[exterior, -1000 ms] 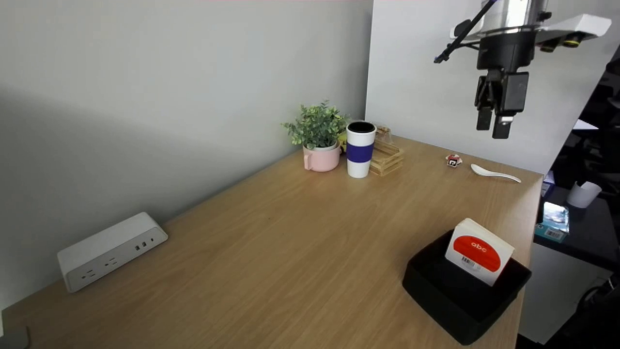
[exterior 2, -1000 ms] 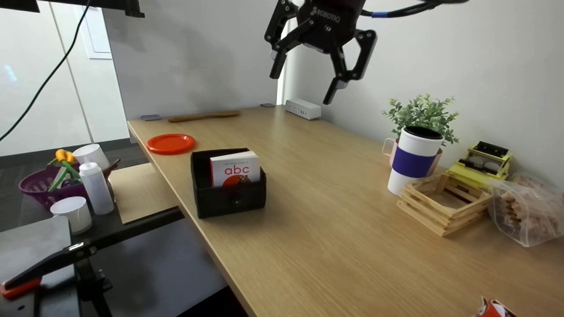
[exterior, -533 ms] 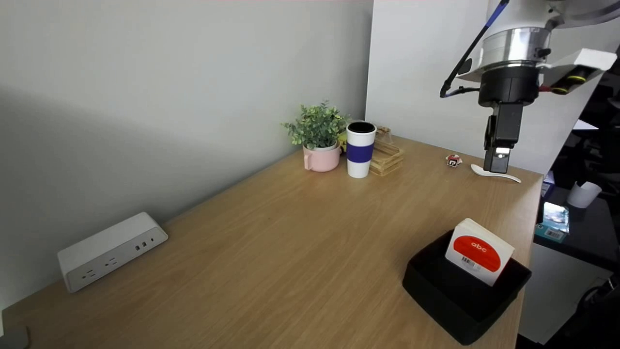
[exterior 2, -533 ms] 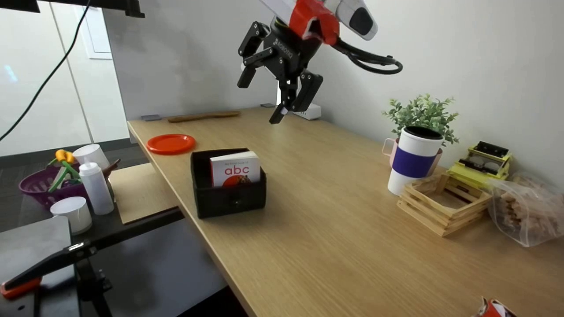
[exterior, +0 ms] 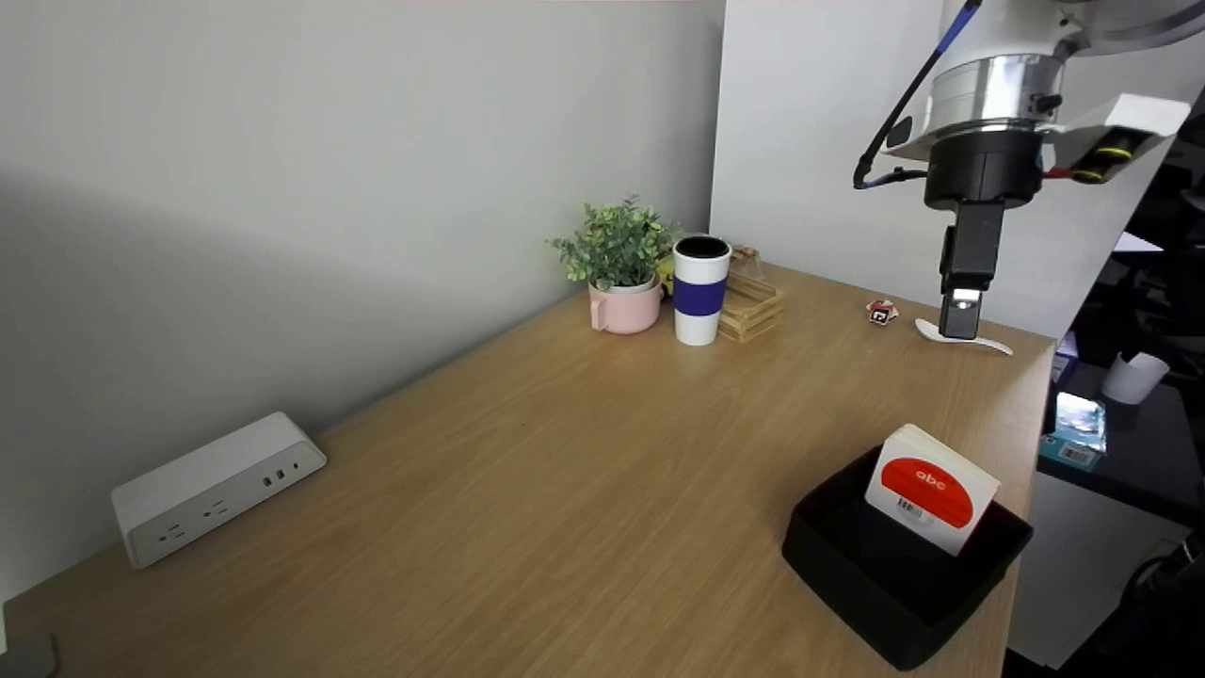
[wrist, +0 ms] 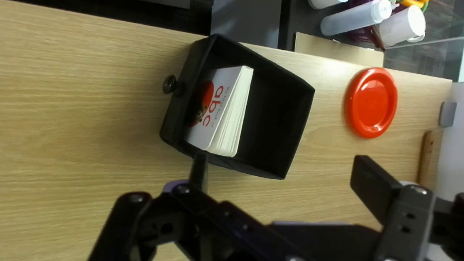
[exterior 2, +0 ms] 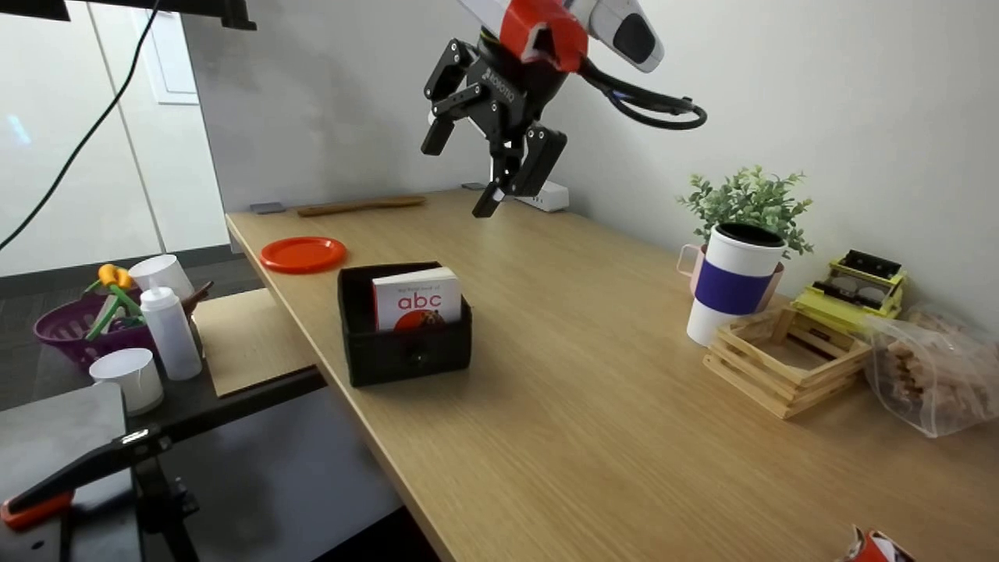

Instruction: Take the book from the black box and place it on the table then put it back in the black box

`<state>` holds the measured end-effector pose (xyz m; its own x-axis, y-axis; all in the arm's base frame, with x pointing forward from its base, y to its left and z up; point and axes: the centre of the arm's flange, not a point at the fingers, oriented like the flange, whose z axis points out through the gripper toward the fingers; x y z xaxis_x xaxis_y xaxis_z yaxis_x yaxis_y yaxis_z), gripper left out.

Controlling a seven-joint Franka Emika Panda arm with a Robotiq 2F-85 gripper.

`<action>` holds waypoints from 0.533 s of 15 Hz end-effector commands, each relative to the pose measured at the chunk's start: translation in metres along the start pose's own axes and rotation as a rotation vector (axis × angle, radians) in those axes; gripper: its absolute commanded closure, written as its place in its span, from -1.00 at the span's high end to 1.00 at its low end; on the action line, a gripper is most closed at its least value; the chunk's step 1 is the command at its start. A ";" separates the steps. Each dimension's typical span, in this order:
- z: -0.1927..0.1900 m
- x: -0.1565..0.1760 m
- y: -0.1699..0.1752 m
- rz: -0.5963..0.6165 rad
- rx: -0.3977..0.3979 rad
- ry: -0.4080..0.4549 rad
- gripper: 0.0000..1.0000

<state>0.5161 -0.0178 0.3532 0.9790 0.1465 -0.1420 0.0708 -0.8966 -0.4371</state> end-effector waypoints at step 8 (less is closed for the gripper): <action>0.087 0.007 -0.094 0.546 -0.074 0.209 1.00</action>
<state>0.5151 0.0820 0.3273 0.9409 -0.2932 -0.1696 -0.3352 -0.8774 -0.3432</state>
